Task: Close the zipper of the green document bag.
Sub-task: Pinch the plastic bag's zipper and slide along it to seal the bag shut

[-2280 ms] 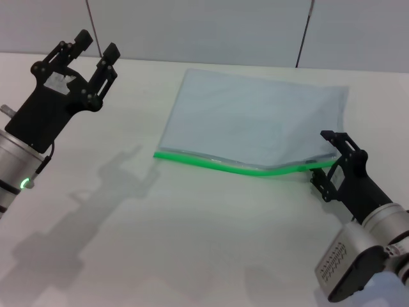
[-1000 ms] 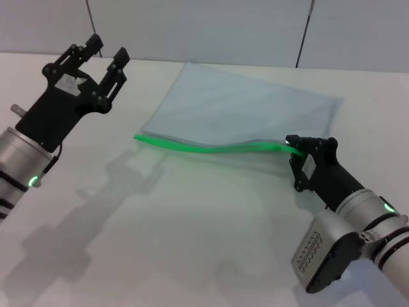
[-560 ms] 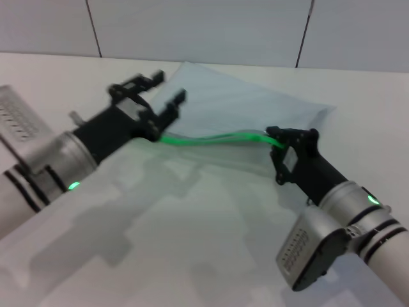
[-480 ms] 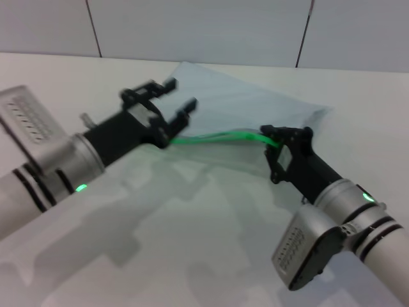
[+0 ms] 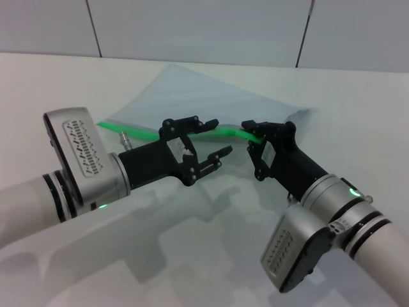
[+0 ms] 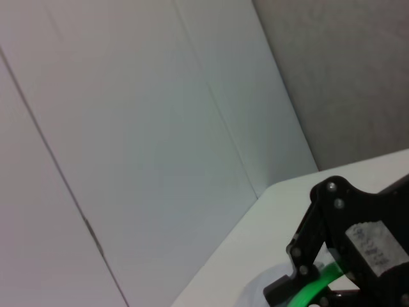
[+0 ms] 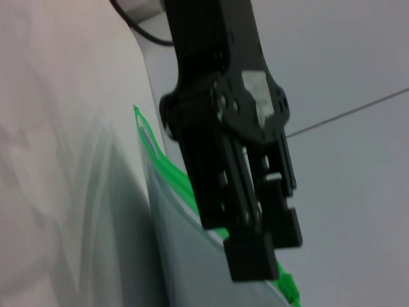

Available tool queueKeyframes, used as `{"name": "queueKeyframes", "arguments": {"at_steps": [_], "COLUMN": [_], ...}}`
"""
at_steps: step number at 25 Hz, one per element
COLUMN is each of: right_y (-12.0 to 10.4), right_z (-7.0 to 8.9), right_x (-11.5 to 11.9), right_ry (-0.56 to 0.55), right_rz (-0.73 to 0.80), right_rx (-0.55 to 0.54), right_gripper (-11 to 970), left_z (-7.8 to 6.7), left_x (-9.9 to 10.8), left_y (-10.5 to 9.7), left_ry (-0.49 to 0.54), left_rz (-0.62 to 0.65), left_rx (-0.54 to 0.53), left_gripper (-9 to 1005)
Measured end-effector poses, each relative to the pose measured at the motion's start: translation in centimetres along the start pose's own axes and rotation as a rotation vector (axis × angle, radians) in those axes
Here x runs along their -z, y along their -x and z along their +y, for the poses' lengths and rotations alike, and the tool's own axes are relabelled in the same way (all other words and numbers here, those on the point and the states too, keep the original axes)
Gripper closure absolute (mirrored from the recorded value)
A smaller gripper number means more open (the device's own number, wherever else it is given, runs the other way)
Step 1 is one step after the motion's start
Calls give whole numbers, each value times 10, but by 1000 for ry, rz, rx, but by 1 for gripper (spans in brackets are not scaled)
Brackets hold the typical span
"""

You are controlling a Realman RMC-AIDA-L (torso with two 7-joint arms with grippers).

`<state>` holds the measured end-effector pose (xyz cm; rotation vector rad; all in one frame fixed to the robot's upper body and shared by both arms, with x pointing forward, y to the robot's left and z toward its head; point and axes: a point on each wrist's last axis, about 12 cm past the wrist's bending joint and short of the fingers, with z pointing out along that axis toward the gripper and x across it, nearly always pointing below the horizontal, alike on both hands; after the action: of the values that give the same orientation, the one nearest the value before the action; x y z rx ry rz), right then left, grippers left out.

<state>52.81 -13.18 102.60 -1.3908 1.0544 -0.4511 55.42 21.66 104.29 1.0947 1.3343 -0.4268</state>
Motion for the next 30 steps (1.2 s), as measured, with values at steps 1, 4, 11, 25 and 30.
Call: {"name": "queueKeyframes", "arguments": {"at_steps": [1,4,11,25,30], "right_y": [1,2,4,9,9], "right_z": [0,1,2,4,4], "right_x": [0,0,2,3,3], "right_ry": [1,3,5,5,5], "right_rz": [-4,-12,-19,-55,-56], "right_rx": [3,9,12,41,41], "right_gripper": [910,910,910,909,909], "left_z": [-1,-1,-2,-6,-11], "left_x": [-1,-1,-1,-1,-1], "left_y": [0,0,0,0,-1], "left_ry": [-2,-1,7,5,0], "left_rz": [1,1,-5,-7,-5], "left_rx": [-20,-67,-175,-276,-333], "left_gripper": [495,496,497,501,621]}}
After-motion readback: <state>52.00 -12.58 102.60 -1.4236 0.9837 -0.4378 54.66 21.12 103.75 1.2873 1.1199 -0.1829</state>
